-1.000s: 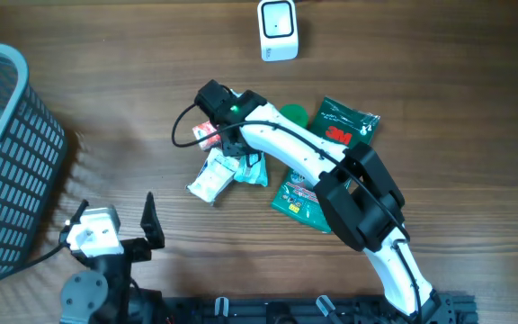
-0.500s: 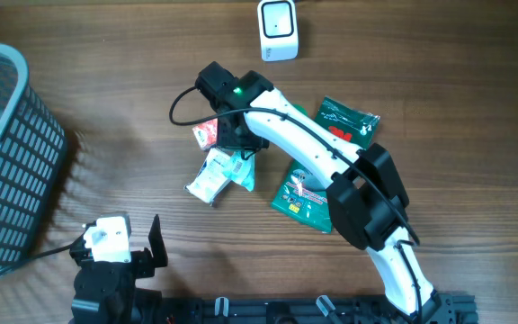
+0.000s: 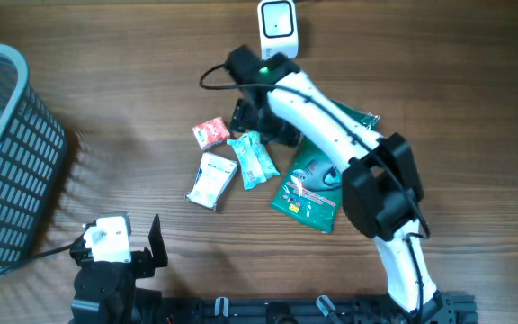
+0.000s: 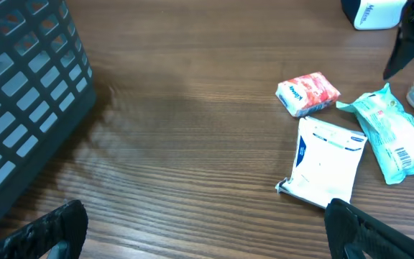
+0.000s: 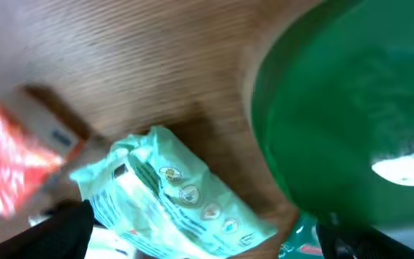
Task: Scan the item barcode
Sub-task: 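Lift the wipes pack and hold its barcode against the scanner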
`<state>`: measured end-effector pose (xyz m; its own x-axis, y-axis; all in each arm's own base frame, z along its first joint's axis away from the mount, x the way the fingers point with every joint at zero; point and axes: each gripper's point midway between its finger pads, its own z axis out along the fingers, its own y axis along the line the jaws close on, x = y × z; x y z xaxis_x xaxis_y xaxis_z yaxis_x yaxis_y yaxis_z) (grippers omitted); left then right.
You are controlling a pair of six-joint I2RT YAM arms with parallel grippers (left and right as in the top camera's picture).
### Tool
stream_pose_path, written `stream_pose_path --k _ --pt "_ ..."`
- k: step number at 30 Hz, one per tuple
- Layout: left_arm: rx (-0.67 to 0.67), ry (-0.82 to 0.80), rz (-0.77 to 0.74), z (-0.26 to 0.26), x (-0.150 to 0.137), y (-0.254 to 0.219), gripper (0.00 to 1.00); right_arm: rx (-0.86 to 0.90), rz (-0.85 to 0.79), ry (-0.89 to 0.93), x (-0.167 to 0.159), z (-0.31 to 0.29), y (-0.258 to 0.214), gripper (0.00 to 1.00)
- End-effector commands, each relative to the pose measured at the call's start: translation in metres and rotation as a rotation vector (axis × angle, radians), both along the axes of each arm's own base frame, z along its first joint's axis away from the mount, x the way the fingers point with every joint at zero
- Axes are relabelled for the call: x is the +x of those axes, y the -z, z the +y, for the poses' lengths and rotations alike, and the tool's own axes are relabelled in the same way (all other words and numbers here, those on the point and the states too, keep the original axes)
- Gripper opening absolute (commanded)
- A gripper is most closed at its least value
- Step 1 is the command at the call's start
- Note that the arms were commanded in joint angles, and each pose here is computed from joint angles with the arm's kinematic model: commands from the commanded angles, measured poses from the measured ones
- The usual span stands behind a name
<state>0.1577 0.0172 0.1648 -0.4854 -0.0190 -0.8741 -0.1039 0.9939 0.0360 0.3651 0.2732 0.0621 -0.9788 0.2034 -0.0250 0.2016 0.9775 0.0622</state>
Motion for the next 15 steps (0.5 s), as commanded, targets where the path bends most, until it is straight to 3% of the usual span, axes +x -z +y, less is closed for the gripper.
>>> stream_pose_path --k 1,4,10,13,15 --pt "-0.012 0.012 -0.007 -0.003 0.0 -0.001 1.0 0.243 0.019 -0.577 -0.018 0.027 -0.022 1.0" --pt "-0.012 0.012 -0.007 -0.003 0.0 -0.001 1.0 0.333 0.076 -0.634 -0.033 0.031 -0.022 1.0" --pt "-0.012 0.012 -0.007 -0.003 0.0 -0.001 1.0 0.308 0.12 -0.569 -0.031 0.006 0.005 1.0" --pt "-0.012 0.012 -0.007 -0.003 0.0 -0.001 1.0 0.428 0.11 -0.568 -0.024 -0.003 0.026 1.0" --pt "-0.012 0.012 -0.007 -0.003 0.0 -0.001 1.0 0.617 0.072 -0.545 -0.016 0.002 0.028 1.0"
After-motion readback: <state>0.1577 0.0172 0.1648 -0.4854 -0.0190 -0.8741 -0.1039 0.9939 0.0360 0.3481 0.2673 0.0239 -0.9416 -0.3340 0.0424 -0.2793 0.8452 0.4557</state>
